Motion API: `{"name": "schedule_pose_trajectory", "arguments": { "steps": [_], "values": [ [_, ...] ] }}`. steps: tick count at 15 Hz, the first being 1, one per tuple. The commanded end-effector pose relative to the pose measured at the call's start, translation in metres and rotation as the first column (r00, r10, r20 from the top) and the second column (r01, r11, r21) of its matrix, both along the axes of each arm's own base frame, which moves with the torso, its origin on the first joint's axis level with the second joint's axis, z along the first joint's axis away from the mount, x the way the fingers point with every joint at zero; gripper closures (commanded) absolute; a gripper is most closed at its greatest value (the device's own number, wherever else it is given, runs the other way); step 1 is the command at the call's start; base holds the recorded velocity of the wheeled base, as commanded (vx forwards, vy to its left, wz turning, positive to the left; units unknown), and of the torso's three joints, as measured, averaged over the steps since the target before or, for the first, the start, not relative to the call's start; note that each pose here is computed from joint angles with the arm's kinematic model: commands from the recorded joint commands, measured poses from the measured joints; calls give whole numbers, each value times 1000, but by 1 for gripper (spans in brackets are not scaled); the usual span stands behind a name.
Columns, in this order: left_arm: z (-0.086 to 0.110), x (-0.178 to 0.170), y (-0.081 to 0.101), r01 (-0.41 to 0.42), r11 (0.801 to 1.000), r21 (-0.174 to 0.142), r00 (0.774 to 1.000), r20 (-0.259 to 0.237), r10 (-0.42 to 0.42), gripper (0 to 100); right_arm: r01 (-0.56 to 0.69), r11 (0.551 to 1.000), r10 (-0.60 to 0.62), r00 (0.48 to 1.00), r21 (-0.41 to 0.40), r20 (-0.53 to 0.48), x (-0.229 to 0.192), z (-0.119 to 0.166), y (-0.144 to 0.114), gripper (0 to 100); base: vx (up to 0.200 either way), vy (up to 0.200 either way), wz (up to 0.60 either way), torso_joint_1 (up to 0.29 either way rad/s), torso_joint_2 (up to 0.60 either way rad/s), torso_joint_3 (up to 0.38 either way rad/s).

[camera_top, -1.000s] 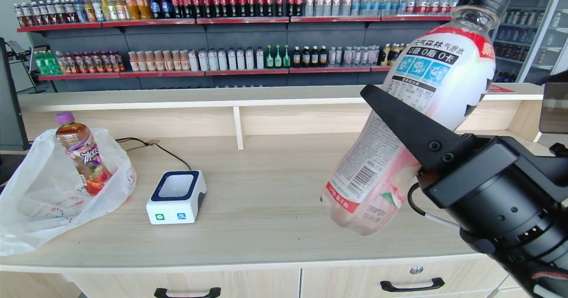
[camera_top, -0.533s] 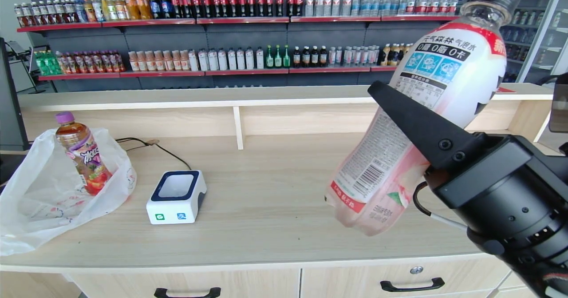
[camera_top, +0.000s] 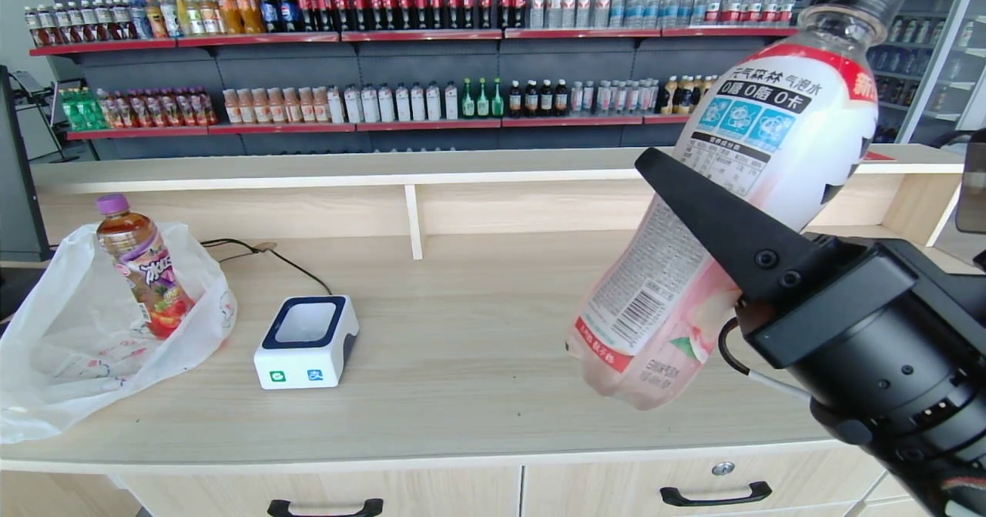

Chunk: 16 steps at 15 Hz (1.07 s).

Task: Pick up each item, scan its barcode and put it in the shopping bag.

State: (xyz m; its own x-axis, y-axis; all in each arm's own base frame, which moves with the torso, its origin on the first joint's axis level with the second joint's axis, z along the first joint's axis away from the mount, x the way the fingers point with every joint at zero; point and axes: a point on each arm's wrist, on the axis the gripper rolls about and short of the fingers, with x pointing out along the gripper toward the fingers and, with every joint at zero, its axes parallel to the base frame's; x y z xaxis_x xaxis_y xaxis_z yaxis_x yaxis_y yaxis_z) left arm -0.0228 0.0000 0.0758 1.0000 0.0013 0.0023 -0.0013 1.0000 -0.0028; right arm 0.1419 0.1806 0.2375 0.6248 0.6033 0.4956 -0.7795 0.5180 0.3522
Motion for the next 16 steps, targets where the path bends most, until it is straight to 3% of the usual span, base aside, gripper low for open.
{"name": "schedule_pose_trajectory", "arguments": {
  "steps": [1,7,11,13,16],
  "values": [
    [0,0,0,0,1000,0,1000,1,0,0,18,1000,-18,1000,-20,2,4,-3,1,100,0,0,0,0,0,0],
    [0,0,0,0,1000,0,1000,1,0,0,204,963,-197,979,-177,57,30,-22,-8,100,0,0,0,0,0,0],
    [0,0,0,0,1000,0,1000,-1,0,0,384,894,-384,922,-230,45,57,-33,-48,100,0,0,0,0,0,0],
    [0,0,0,0,1000,0,1000,-1,0,0,388,893,-388,920,-227,45,56,-32,-50,100,0,0,0,0,0,0],
    [0,0,0,0,1000,0,1000,-1,0,0,389,889,-390,920,-242,43,60,-36,-47,100,-200,0,0,6,2,4]
  ]
}}
